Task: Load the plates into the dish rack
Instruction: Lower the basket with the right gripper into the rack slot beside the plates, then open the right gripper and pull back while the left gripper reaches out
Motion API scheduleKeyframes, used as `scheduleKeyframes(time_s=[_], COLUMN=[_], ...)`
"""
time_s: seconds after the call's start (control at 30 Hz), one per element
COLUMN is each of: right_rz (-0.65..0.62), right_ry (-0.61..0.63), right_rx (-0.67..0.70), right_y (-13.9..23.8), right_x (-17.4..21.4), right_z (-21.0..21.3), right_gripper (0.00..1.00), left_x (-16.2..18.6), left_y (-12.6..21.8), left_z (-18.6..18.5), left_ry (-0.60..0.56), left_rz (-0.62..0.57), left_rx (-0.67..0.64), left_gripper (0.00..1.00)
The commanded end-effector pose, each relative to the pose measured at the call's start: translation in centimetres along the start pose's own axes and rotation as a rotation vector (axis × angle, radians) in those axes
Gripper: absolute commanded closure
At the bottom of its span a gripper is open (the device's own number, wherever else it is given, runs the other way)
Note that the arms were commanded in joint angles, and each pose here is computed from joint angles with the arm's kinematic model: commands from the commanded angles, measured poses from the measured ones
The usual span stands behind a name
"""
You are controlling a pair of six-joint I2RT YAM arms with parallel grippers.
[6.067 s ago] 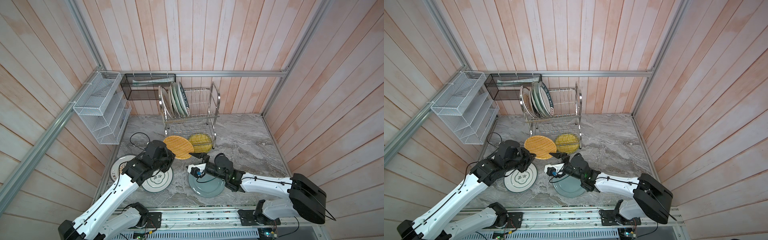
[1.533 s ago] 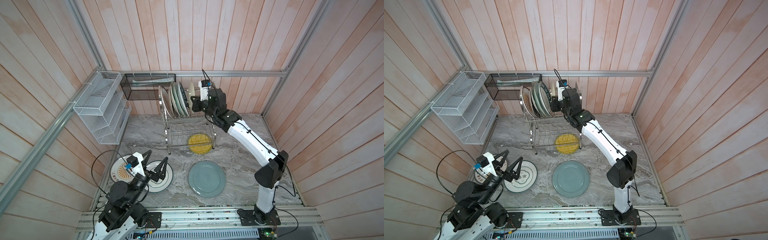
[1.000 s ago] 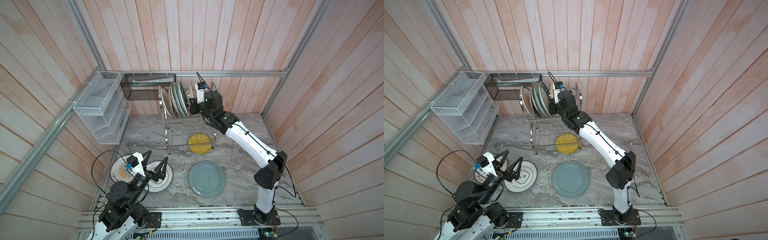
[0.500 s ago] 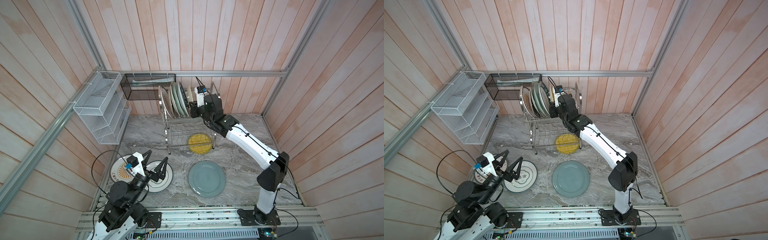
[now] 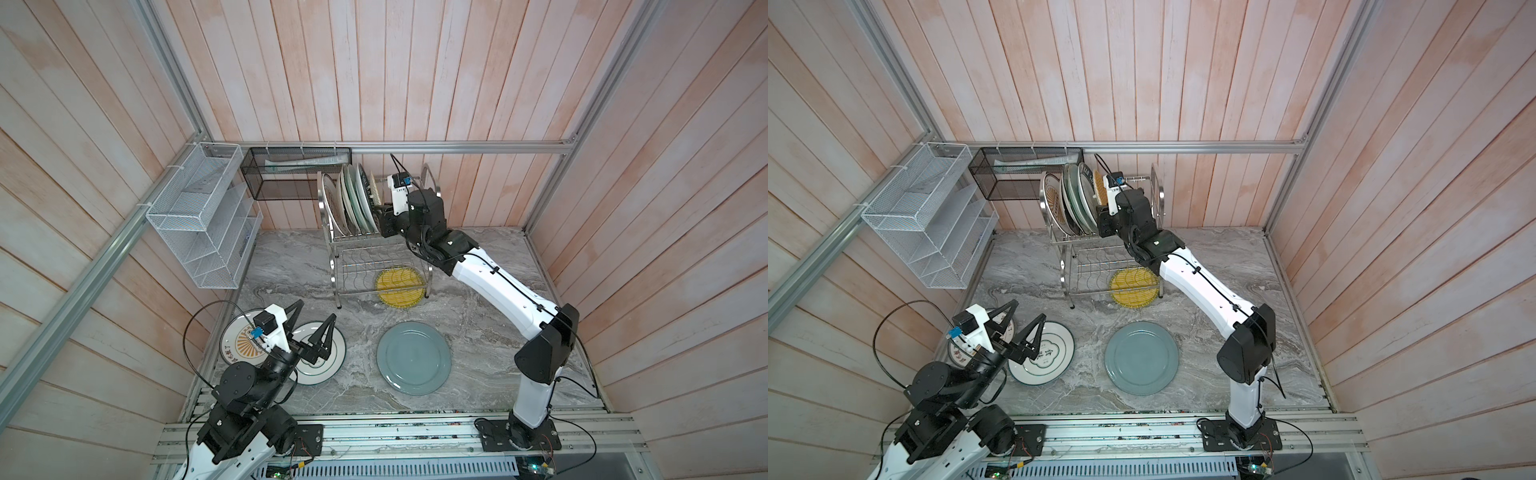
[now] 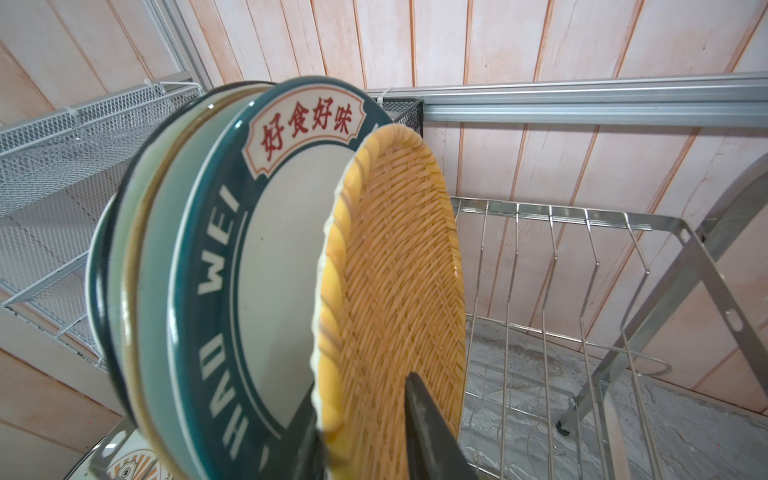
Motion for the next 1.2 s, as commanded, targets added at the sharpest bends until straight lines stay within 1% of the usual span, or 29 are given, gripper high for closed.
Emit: scheduleKeyframes(time_s=[0.0,0.4,0.6,0.77,0.83,0.9,1.0,1.03,1.07,1.13,1.17], right_rz=[-0.046,-0.057,-0.100,-0.124,-0.138,-0.147,-0.158,-0.161,-0.163,-0.161,-0.156], right_ry=[-0.026,-0.051,-0.057,-0.059,-0.054,-0.048,-0.054,-0.059,-0.069,-0.082,-0.089], right_rx=[-0.064,-0.115,-0.134,-0.161,-0.174,-0.181,-0.189,-0.194,-0.201,-0.214,-0.214], right_y=[1.9,3.0,5.1,7.8,9.1,10.3,12.2,12.7,13.3,14.2,14.6], right_x=[-2.0,-2.3,-3.5,-3.4,-3.2,-2.8,-2.0,-1.7,-1.4,-0.7,-0.3], right_z=[1.4,2.1,2.5,2.5,2.4,2.2,1.8,1.7,1.6,1.5,1.4], right_gripper=[0.65,0.64,0.63,0.55,0.49,0.45,0.35,0.31,0.24,0.02,0.02], left_x=[-0.8,-0.8,-0.6,-0.4,0.0,0.7,2.2,2.7,3.4,5.1,6.0], left_y=[0.1,0.1,0.2,0.4,0.7,1.3,2.7,3.3,4.0,6.0,7.0], left_z=[-0.2,-0.2,0.0,0.7,1.5,2.5,4.3,4.8,5.6,7.2,7.9], left_ry=[-0.004,0.000,0.007,0.062,0.131,0.210,0.360,0.408,0.461,0.576,0.628], left_rz=[-0.019,-0.016,-0.009,0.018,0.053,0.091,0.160,0.181,0.203,0.241,0.257], left_rx=[0.006,0.005,-0.007,-0.053,-0.112,-0.183,-0.328,-0.374,-0.440,-0.598,-0.672], left_gripper=[0.00,0.00,0.00,0.00,0.00,0.00,0.00,0.00,0.00,0.00,0.00])
Point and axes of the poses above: each gripper's point midway between its finger pads, its own y axis back along the fingers, its own z axis along the line the jaws close on, x = y × z, the point moved 2 cm from there along y, back along the fingers, and after that the axes turned 1 degree about -y, right-handed, at the moved point
